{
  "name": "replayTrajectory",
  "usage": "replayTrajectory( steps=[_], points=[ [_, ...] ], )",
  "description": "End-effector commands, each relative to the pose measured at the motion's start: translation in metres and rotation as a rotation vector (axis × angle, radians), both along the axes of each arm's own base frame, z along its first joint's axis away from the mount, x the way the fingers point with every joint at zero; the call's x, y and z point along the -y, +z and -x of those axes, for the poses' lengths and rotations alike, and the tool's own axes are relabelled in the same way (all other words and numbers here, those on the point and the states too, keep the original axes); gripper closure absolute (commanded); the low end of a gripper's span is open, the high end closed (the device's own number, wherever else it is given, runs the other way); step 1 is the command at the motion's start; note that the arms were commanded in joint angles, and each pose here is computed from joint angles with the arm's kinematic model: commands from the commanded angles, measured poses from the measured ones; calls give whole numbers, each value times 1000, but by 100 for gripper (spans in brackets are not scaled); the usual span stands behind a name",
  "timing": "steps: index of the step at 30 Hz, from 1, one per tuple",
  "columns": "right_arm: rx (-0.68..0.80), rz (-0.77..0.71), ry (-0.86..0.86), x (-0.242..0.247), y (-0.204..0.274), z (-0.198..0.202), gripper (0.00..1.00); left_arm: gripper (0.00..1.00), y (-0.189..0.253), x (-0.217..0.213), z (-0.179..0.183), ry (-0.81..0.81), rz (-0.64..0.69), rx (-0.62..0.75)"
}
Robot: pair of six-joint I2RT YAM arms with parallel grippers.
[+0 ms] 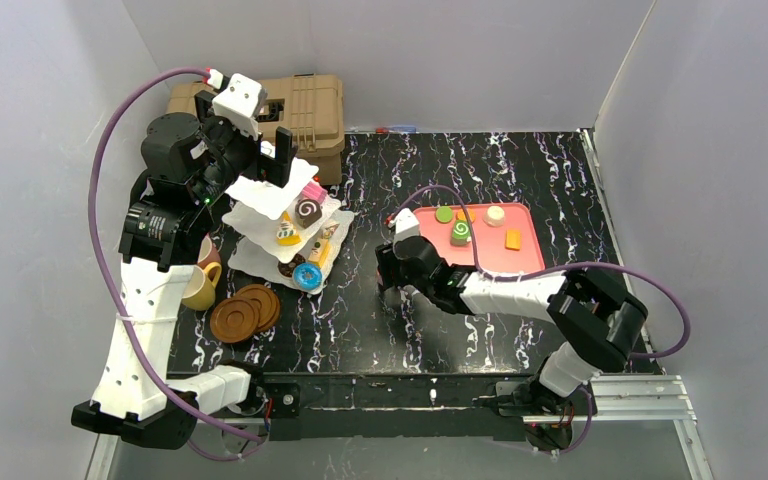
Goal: Serve the afternoon tea
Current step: Pick up the dessert at the center of the board, then place the desert on the desert table.
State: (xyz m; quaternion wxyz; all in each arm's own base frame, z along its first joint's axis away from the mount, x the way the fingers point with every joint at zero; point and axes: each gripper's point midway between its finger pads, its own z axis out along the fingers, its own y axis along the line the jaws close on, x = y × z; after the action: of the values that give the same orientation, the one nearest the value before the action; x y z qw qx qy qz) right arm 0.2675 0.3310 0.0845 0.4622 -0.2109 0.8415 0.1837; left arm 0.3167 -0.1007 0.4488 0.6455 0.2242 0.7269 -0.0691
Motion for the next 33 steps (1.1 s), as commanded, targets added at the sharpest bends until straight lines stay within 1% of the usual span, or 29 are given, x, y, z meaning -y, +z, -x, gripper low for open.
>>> replayTrajectory(
  steps=[1, 5, 6, 10, 12, 13, 20, 23, 28, 31, 33],
  points=[
    [48, -28, -4, -11, 10, -11, 39, 2, 13, -1, 5, -6, 13, 29],
    [65, -55, 12, -18, 21, -13, 56, 2, 13, -1, 5, -4, 11, 30],
    [73, -60, 18, -19, 25, -13, 60, 1, 14, -2, 6, -3, 9, 34],
    [113, -75, 28, -20, 44, -16, 71, 1, 16, -2, 7, -2, 7, 39],
    [144, -86, 31, -21, 63, -18, 75, 1, 18, -3, 7, -1, 7, 44],
    [163, -96, 33, -22, 77, -20, 75, 1, 18, -3, 7, 0, 7, 44],
    [352, -234, 80, -45, 227, -34, 75, 1, 17, -5, 8, 11, 9, 37],
    [393, -268, 114, -60, 273, -38, 75, 1, 16, -7, 7, 27, 11, 25],
    [437, -335, 165, -88, 324, -45, 74, 1, 7, -18, 2, 83, 16, -37],
    [453, -367, 189, -104, 344, -50, 74, 1, 1, -26, 0, 110, 37, -74],
    [448, -379, 203, -115, 346, -53, 73, 1, -2, -33, -1, 128, 55, -89]
  ],
)
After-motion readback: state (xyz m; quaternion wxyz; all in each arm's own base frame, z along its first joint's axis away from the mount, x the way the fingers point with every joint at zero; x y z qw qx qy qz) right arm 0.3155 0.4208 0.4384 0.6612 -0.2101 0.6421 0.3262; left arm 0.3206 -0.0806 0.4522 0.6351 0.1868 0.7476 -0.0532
